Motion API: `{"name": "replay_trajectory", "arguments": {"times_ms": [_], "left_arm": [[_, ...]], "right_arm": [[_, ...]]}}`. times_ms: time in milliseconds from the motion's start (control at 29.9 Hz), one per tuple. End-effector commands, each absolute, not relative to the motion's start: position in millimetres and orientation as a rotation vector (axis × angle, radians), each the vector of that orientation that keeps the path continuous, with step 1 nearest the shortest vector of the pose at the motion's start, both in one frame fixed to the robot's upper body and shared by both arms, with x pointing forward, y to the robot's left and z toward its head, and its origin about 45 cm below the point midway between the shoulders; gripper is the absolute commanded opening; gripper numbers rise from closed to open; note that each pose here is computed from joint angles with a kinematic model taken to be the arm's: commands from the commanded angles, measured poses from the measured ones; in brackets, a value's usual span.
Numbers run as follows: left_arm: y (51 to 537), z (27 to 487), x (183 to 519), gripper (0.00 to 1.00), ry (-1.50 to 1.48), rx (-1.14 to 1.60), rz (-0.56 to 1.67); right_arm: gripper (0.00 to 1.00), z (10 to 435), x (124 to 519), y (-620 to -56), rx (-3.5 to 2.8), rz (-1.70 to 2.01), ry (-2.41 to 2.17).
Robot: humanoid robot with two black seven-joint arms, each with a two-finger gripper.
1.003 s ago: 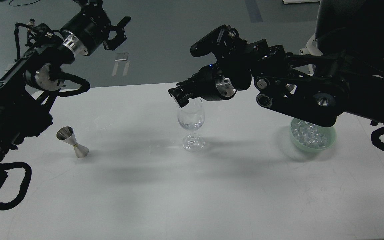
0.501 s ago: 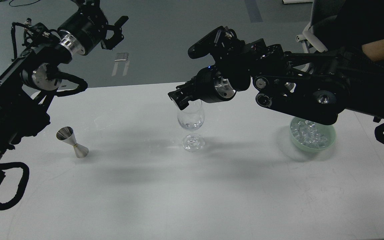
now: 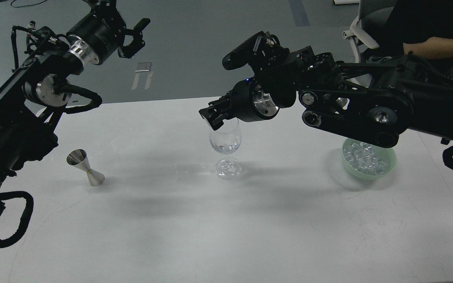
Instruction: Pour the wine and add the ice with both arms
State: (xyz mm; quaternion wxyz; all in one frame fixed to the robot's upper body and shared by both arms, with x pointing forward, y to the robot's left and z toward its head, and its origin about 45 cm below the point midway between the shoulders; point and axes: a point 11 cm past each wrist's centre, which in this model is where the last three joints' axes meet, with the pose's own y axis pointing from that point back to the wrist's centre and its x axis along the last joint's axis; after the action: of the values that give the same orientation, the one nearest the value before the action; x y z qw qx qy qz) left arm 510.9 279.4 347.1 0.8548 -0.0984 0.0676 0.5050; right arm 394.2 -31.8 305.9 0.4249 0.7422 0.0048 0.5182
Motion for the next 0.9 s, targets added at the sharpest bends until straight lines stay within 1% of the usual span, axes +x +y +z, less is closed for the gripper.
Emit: {"name": "replay_trajectory", "arguments": {"times_ms": [0, 535, 869], "left_arm": [[280, 347, 511, 0.99, 0.143, -0.206, 1.063], [279, 348, 511, 0.99, 0.141, -0.208, 1.06], [279, 347, 511, 0.99, 0.142, -0.206, 1.06]], "right_arm": [[0.21, 303, 393, -32, 1.854, 1.294, 0.021], [0.23, 305, 392, -36, 1.85, 1.296, 0.021], [0.24, 304, 385, -61, 1.829, 1.291, 0.041]]}}
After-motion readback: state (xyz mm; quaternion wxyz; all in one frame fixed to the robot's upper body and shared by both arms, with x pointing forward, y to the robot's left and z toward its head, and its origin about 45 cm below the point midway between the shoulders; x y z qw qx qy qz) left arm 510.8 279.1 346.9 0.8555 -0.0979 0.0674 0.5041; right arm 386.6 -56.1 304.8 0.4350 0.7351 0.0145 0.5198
